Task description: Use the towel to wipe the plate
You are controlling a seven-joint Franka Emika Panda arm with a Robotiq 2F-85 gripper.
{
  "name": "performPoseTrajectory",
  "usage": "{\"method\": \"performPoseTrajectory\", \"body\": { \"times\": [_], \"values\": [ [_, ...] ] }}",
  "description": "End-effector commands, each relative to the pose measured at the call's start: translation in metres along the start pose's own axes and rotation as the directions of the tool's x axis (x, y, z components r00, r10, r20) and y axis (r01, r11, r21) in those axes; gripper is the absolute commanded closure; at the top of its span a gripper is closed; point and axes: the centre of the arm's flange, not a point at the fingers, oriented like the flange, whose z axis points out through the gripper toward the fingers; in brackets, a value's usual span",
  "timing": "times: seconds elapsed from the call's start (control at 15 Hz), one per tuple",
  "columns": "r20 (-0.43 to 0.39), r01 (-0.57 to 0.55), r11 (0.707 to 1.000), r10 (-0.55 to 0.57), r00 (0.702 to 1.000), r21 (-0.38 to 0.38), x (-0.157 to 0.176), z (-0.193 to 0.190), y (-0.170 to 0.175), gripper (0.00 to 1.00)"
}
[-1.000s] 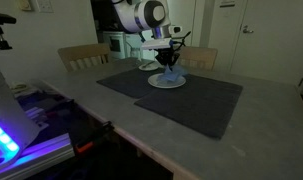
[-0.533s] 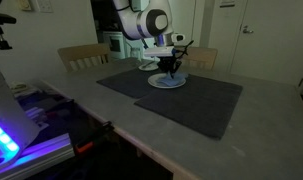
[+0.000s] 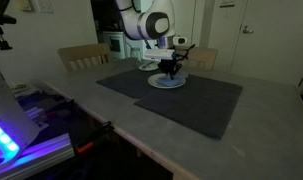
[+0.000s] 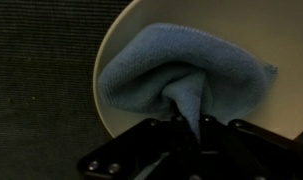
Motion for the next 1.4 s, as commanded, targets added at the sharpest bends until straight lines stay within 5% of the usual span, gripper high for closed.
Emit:
{"method": "performPoseTrajectory", "body": {
  "times": [0.0, 0.93, 1.33],
  "values": [
    [-0.013, -0.004, 0.999, 0.004, 1.0, 0.049, -0.001, 0.012, 0.009, 0.98],
    [-0.015, 0.043, 0.986, -0.042, 0.999, 0.163, 0.006, 0.013, -0.009, 0.98],
    [0.081, 0.098, 0.978, -0.115, 0.99, 0.186, 0.008, 0.013, -0.008, 0.98]
  ]
}}
